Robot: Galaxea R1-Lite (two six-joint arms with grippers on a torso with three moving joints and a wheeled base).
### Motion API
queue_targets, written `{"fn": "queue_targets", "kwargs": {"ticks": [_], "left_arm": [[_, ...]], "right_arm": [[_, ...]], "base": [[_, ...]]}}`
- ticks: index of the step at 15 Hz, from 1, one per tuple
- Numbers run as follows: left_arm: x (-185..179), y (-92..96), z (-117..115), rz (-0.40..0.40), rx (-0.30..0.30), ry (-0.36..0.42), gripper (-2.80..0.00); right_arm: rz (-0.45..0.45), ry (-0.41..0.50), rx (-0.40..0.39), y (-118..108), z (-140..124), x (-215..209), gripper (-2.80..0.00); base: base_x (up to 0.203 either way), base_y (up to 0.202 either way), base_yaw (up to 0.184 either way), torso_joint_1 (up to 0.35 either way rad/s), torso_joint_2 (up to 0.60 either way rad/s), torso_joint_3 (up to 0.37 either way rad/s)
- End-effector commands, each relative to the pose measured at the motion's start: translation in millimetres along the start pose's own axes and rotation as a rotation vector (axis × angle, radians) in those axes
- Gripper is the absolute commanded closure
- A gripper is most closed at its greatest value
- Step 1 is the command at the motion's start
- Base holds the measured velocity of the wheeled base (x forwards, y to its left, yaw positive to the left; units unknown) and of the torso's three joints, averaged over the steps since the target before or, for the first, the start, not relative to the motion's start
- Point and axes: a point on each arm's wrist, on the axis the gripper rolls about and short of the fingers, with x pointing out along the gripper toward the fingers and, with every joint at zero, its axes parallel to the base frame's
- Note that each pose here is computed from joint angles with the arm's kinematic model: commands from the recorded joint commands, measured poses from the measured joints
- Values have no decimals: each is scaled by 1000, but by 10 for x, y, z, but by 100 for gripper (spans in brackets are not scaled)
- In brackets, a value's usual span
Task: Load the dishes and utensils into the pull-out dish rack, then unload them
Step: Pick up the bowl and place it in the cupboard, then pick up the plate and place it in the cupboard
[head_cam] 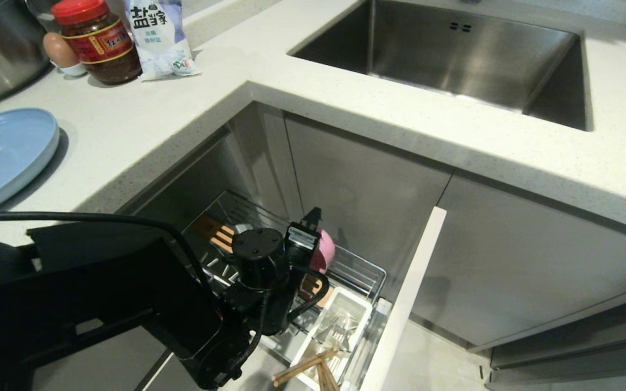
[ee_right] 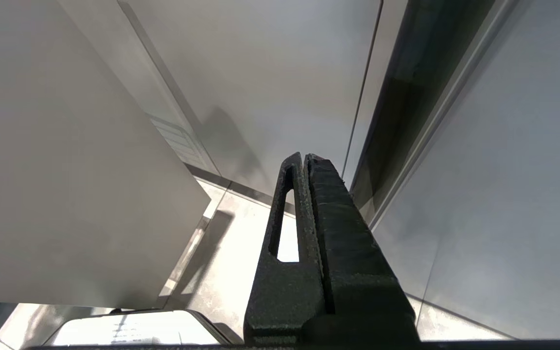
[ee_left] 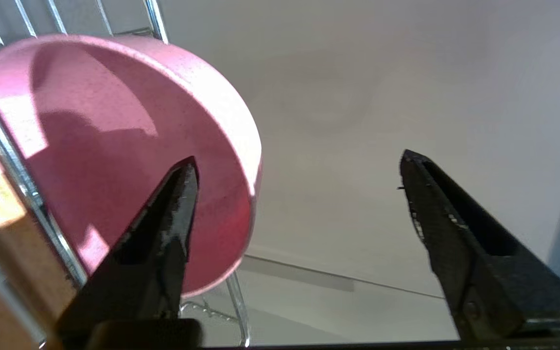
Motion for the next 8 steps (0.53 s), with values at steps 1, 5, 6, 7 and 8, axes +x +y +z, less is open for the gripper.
{"fn": "queue_targets", "kwargs": {"ticks": [1, 5, 6, 7, 8], "left_arm": [[-91, -214, 90, -9, -13, -20, -280], [-193, -426, 155, 6, 27, -23, -280], [-222, -473, 155, 13, 50, -18, -280], [-236, -500, 151, 34, 72, -8, -280], [-241, -508, 140, 60, 93, 7, -280]], "right_arm": [[-2, -5, 1, 0, 0, -3, 0], [0, -5, 1, 0, 0, -3, 0], [0, -5, 1, 0, 0, -3, 0], [-2, -5, 1, 0, 0, -3, 0], [0, -5, 1, 0, 0, -3, 0]], "base": [[0, 0, 0, 0, 0, 0], [0, 0, 0, 0, 0, 0], [0, 0, 0, 0, 0, 0], [0, 0, 0, 0, 0, 0], [0, 0, 0, 0, 0, 0]]}}
